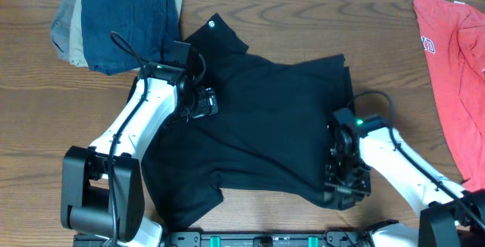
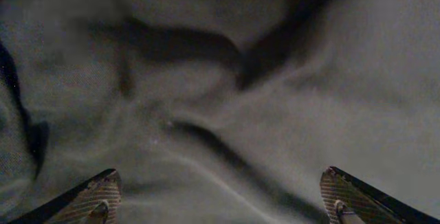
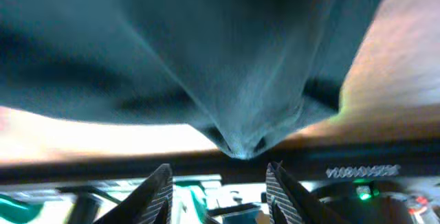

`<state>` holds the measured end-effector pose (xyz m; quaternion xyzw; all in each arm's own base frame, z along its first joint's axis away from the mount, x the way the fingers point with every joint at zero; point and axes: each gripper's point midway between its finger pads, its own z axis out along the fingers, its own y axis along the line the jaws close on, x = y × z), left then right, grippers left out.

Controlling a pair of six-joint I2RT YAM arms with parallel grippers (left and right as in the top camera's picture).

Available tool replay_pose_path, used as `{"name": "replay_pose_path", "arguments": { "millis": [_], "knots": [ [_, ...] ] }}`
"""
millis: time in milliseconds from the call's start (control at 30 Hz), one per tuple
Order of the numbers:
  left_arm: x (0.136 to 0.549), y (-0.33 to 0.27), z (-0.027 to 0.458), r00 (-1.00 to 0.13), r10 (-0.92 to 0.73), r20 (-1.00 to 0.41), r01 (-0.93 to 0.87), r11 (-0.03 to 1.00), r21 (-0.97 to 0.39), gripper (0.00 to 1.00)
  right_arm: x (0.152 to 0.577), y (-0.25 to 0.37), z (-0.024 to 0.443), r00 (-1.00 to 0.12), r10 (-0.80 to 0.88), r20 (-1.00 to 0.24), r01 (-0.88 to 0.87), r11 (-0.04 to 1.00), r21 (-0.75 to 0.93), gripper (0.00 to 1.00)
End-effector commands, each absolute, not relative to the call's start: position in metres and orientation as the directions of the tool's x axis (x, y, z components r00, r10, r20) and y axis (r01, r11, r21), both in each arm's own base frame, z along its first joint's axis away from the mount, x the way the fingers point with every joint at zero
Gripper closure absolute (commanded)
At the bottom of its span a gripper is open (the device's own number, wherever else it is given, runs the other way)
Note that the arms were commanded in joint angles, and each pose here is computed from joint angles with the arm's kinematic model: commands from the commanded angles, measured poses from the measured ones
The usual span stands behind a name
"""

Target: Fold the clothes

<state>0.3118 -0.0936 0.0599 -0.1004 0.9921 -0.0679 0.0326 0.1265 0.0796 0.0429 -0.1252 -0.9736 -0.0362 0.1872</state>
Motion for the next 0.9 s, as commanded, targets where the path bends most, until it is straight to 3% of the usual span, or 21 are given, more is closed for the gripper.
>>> {"name": "replay_pose_path", "arguments": {
  "millis": [0,67,200,300,467,867],
  "knots": [
    [0.296,-0.106,0.057,-0.997,-0.075,-0.008,-0.073,0.985,-0.155,0.09,0.175,0.063,0.059,-0.928,0.311,0.208,0.319,0.948,0.009,0.54],
    [0.286,-0.111,0.056,-0.999,-0.05,0.019,-0.052,0.988,-0.146,0.28,0.204,0.054,0.067,-0.933,0.341,0.116,0.347,0.937,0.038,0.52],
    [0.267,-0.123,0.054,-0.997,-0.025,0.07,-0.034,0.991,-0.127,0.75,0.243,0.043,0.068,-0.938,0.347,-0.013,0.344,0.933,0.103,0.69],
    [0.246,-0.131,0.044,-0.992,-0.022,0.121,-0.035,0.994,-0.102,0.94,0.249,0.037,0.06,-0.928,0.371,-0.024,0.366,0.924,0.108,0.86],
    [0.216,-0.136,0.016,-0.986,-0.021,0.165,-0.033,0.997,-0.075,0.94,0.251,0.035,0.042,-0.928,0.373,0.0,0.372,0.924,0.087,0.99],
    [0.205,-0.11,-0.01,-0.968,-0.168,0.188,-0.179,0.983,-0.039,0.94,0.254,0.036,-0.007,-0.919,0.381,0.105,0.386,0.922,0.034,0.99]
  ]
}}
